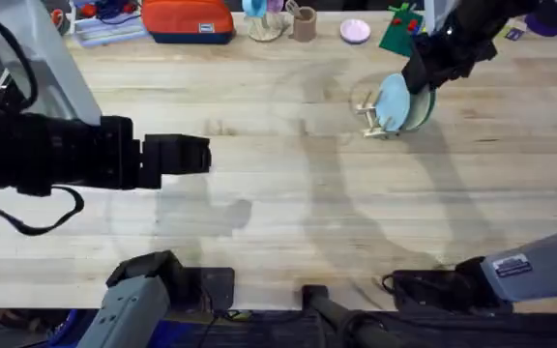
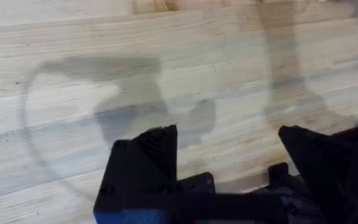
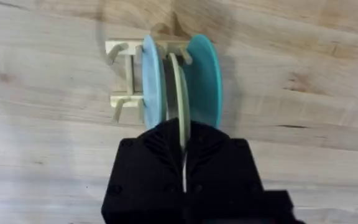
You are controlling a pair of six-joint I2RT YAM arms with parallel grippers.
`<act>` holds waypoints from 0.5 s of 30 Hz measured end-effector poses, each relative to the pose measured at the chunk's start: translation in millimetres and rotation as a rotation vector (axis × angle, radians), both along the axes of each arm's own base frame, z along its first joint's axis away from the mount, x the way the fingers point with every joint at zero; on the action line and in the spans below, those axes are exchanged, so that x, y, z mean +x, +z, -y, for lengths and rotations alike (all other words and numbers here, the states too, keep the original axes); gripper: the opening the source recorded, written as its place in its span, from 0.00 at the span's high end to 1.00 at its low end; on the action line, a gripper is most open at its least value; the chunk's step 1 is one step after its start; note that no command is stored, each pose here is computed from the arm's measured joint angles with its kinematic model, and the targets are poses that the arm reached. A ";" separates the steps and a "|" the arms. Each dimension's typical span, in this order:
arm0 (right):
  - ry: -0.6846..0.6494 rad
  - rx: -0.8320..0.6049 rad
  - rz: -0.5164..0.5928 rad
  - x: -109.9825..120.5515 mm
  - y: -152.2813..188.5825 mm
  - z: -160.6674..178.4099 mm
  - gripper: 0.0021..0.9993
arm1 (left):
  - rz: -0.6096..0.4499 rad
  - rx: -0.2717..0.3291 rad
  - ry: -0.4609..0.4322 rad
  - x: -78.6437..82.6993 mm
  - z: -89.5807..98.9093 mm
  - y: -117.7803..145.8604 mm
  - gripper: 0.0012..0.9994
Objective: Pick up the plates from the table one by one and place each into a slot on the dish rack.
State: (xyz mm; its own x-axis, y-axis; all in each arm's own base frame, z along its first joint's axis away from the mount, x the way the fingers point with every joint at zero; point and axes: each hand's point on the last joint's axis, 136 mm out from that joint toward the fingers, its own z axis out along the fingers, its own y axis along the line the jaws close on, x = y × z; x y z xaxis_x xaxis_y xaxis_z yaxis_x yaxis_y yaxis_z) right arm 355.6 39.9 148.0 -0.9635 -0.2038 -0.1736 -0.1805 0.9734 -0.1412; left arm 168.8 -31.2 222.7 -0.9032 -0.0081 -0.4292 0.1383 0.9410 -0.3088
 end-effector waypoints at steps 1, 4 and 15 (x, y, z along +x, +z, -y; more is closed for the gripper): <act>0.000 0.000 0.001 -0.1 0.1 0.1 0.97 | 0.000 0.000 0.000 0.0 -0.1 0.0 0.00; 0.000 0.000 0.001 -0.3 -0.2 0.1 0.97 | 0.000 0.000 0.000 0.0 0.0 -0.1 0.00; -0.004 -0.008 0.006 0.7 0.3 2.3 0.83 | 0.000 0.000 0.000 0.0 -0.1 0.0 0.01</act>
State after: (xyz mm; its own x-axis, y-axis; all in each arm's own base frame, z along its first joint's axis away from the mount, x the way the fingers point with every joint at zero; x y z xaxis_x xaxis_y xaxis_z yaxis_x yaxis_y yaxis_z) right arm 356.4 37.6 148.4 -0.9632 -0.2014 -0.1778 -0.1758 0.9729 -0.1501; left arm 168.8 -31.1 222.6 -0.9032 -0.0081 -0.4291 0.1382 0.9411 -0.3085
